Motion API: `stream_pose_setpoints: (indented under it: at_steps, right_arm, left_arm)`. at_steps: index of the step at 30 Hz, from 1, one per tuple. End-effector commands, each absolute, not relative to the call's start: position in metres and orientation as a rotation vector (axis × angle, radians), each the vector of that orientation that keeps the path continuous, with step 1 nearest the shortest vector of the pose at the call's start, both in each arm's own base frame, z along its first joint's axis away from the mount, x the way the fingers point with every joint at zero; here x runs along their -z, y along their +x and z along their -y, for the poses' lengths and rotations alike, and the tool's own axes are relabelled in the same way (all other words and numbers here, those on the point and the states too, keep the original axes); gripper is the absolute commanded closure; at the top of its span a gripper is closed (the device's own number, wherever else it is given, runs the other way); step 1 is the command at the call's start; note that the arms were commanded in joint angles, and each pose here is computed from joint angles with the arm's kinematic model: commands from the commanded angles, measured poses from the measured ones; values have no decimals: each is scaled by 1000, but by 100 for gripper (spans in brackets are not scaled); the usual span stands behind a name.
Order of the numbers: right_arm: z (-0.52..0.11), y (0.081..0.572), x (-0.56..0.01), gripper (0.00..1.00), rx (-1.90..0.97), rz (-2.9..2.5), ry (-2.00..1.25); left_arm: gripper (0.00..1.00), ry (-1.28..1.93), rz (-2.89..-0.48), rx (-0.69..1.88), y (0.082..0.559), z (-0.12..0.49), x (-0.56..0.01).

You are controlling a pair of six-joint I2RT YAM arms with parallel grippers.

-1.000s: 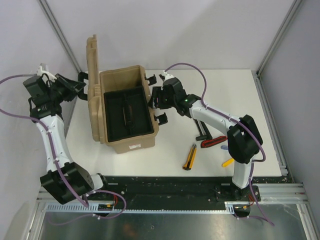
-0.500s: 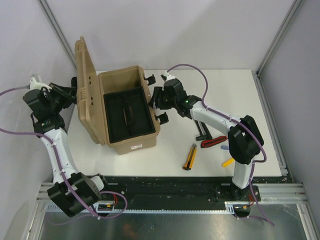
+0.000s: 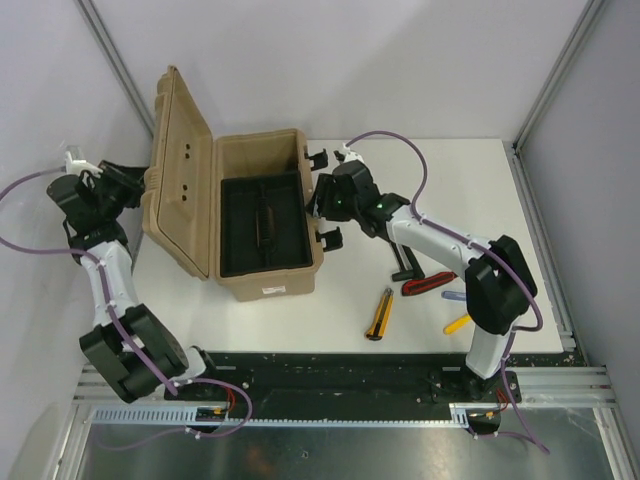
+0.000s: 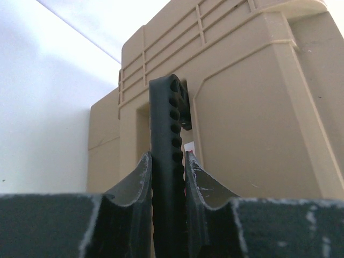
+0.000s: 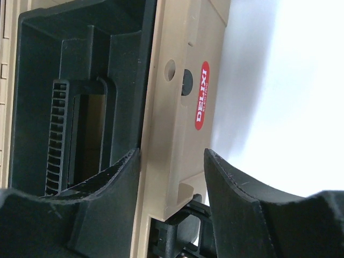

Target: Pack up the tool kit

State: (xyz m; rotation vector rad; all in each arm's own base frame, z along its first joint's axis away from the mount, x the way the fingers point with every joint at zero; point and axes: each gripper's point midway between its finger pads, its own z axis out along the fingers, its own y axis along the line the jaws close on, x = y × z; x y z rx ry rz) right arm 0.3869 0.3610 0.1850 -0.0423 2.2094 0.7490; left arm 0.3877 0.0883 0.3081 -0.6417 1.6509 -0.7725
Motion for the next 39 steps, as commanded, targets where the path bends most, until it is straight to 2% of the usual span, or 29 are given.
stream_pose_setpoints:
  at_steps: [1,4,6,10,16,19,24,29,34,39]
  right_arm:
    - [-275,390,-129,46,-317,-2362,86]
    - [-273,392,-134,45,-316,-2347,105]
    - [-273,393,-137,44,-323,-2337,113]
    - [-273,394,-138,43,-333,-2337,131]
    - [-268,396,-141,43,-331,-2327,158]
    - [-269,400,-150,42,-346,-2300,157]
    - [-267,406,-175,32,-355,-2228,155]
    - [-265,413,-205,20,-349,-2152,145]
    - [-267,414,-237,15,-299,-2068,104]
    - [-268,411,-271,11,-184,-1964,51]
  left_arm:
    - [96,-588,-1714,807,400,-89,-278]
    - [86,-604,-1708,790,404,-94,-277]
    - [69,-640,-1690,737,407,-104,-278]
    - [51,-727,-1648,662,412,-122,-282]
    - [47,-752,-1629,626,415,-130,-287]
    - [42,-757,-1607,586,410,-134,-295]
    - [31,-761,-1555,478,395,-139,-315]
    - [27,-727,-1549,357,380,-138,-338]
    - [24,-667,-1572,252,370,-124,-359]
    - [16,-654,-1567,128,353,-119,-390]
